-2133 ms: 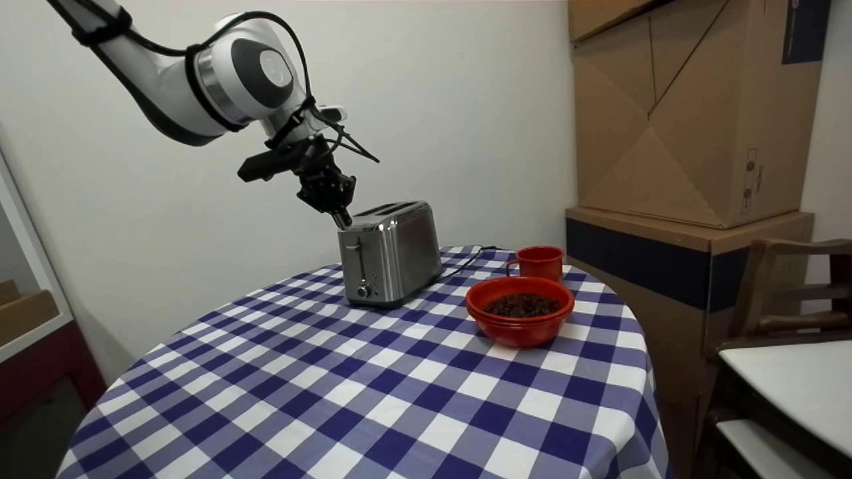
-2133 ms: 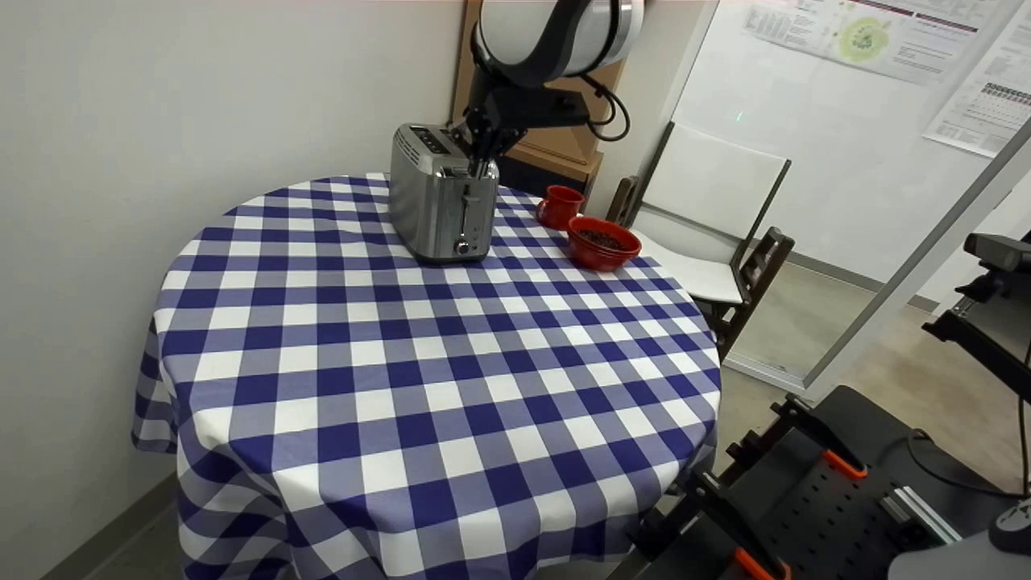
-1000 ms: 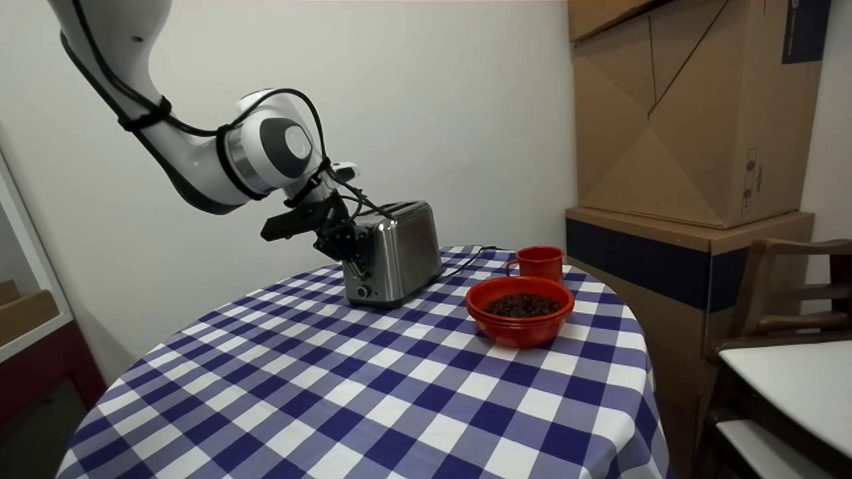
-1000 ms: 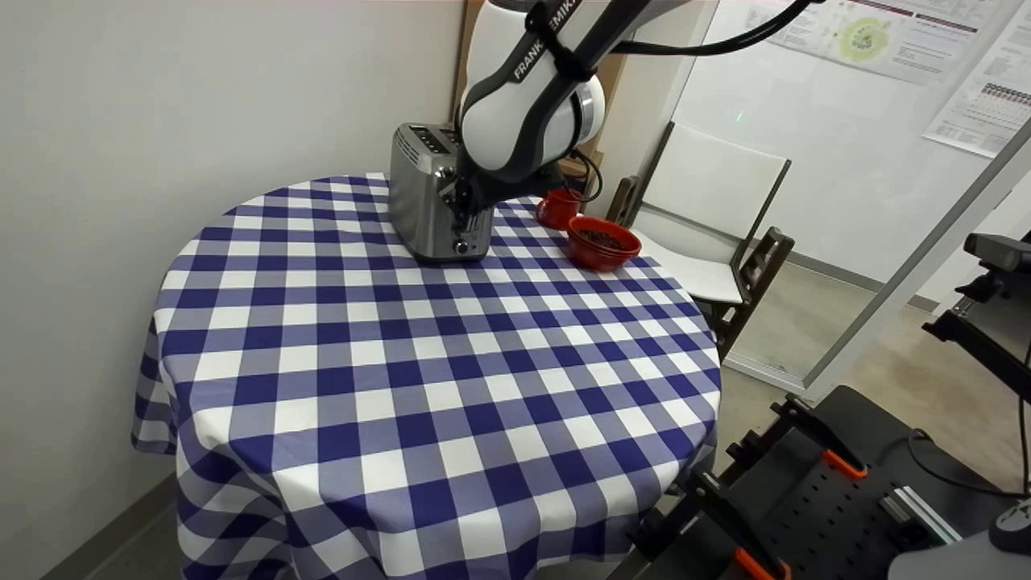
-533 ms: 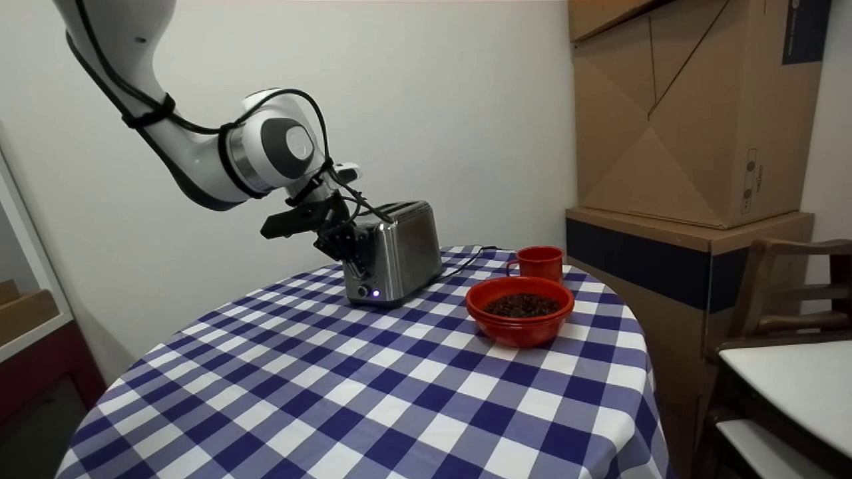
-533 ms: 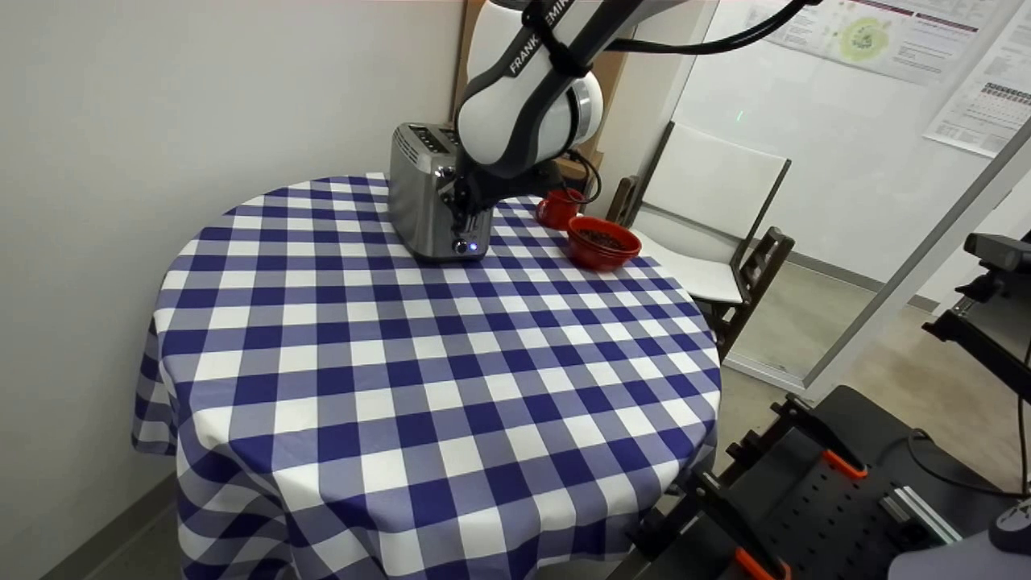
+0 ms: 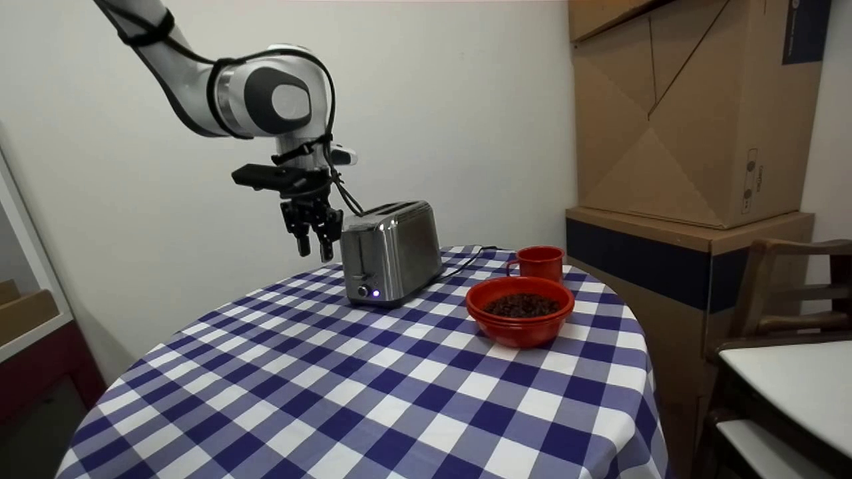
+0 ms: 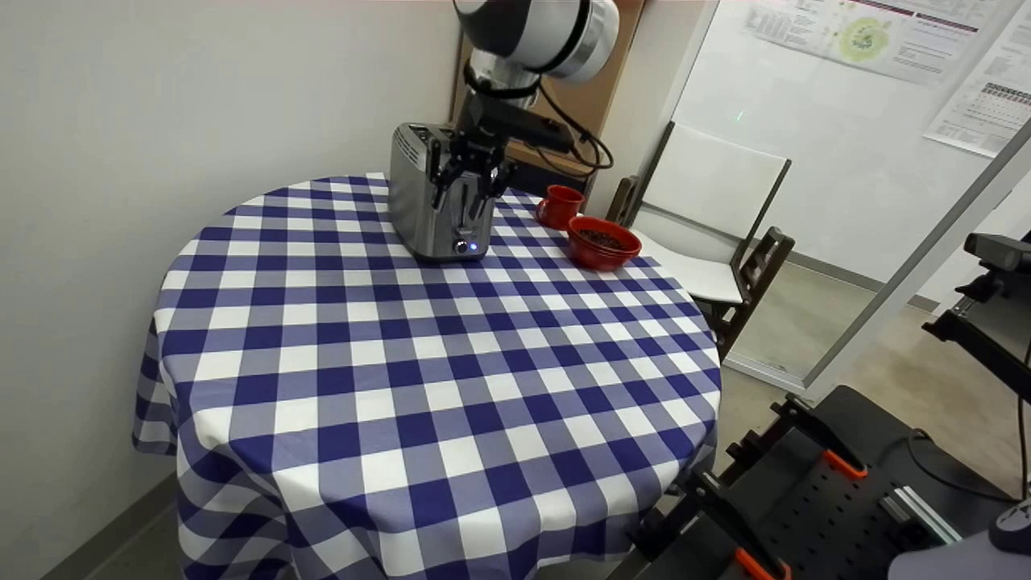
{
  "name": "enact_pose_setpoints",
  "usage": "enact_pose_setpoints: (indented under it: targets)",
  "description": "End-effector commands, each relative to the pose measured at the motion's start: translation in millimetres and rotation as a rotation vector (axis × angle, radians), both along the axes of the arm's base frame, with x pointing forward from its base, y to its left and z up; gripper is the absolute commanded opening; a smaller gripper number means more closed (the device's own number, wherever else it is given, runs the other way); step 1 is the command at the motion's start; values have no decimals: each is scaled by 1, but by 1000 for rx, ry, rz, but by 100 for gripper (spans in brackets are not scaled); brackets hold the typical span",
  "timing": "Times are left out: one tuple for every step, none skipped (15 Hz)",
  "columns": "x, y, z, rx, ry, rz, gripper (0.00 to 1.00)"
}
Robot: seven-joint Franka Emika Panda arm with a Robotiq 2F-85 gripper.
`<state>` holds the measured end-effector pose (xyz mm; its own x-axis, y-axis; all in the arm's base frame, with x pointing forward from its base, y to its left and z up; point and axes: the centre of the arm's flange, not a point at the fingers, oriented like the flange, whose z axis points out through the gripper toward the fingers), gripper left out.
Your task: Push the lever of the toaster down
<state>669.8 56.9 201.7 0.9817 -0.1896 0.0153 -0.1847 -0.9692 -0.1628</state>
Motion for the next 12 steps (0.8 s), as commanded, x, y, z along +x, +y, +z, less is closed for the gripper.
enact_pose_setpoints:
  targets:
    - [-31,-16,59,77,88,0,91]
    - [-38,-19,71,71,103,13,99]
    - [-47,-20,84,58,115,39,100]
    - [-56,-21,96,38,121,65,100]
    - [-67,-19,107,13,123,95,100]
    - [-76,-18,117,-10,120,119,100]
    - [-87,-17,127,-53,108,137,100]
    - [-95,-16,135,-88,94,154,100]
    - [-103,-16,144,-133,75,169,100]
    - [-109,-17,151,-166,60,182,100]
    - [-113,-18,159,-195,43,185,100]
    - [-85,-17,142,-136,76,178,100]
